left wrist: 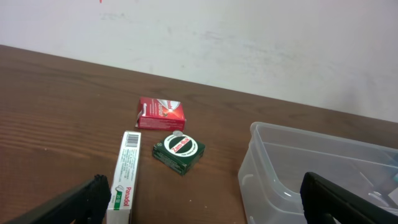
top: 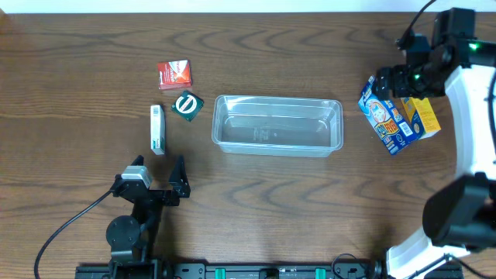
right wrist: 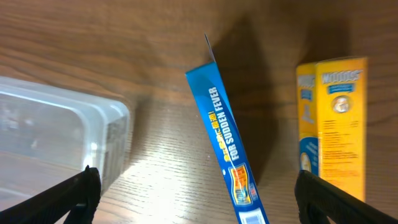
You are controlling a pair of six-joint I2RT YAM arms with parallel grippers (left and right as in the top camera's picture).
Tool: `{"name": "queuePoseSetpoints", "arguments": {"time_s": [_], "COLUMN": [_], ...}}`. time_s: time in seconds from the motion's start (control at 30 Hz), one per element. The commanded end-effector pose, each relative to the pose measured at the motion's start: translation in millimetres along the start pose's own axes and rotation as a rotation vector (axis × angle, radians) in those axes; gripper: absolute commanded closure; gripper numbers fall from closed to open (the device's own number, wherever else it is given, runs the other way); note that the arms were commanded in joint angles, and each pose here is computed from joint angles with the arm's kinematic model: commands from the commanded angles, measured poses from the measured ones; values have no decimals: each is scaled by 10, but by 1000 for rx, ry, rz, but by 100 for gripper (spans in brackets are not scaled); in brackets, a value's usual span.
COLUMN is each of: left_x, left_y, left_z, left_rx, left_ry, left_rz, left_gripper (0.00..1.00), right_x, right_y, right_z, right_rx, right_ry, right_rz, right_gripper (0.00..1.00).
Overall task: Pack container
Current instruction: 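Move the right gripper over the blue KOOL FEVER box, then close the right gripper on the blue box and lift it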
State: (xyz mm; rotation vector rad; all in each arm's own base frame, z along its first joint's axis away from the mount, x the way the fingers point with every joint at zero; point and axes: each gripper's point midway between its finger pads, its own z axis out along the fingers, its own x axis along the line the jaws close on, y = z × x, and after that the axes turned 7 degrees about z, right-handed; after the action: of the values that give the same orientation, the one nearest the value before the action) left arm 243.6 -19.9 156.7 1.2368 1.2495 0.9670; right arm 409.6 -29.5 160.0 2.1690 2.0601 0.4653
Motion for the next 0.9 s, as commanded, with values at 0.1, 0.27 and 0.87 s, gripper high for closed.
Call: {"name": "queuePoseSetpoints", "arguments": {"time_s": [0.1,0.27,0.87], "left_x": [23,23,24], "left_y": [-165,-165,-165], "left_z": [11,11,11], "left_rx": [49,49,49], "left_ry": [4,4,4], "left_rz": [1,1,1], "left_gripper": [2,2,2], "right_x": [-112,-196,-381], "right_y": [-144,-216,-414], "right_z": [323,451,574], "right_rx": [106,155,238], "right_ry": [-10,-27,-114], "right_rz": [12,26,-28], "right_gripper": [7,12,21]}}
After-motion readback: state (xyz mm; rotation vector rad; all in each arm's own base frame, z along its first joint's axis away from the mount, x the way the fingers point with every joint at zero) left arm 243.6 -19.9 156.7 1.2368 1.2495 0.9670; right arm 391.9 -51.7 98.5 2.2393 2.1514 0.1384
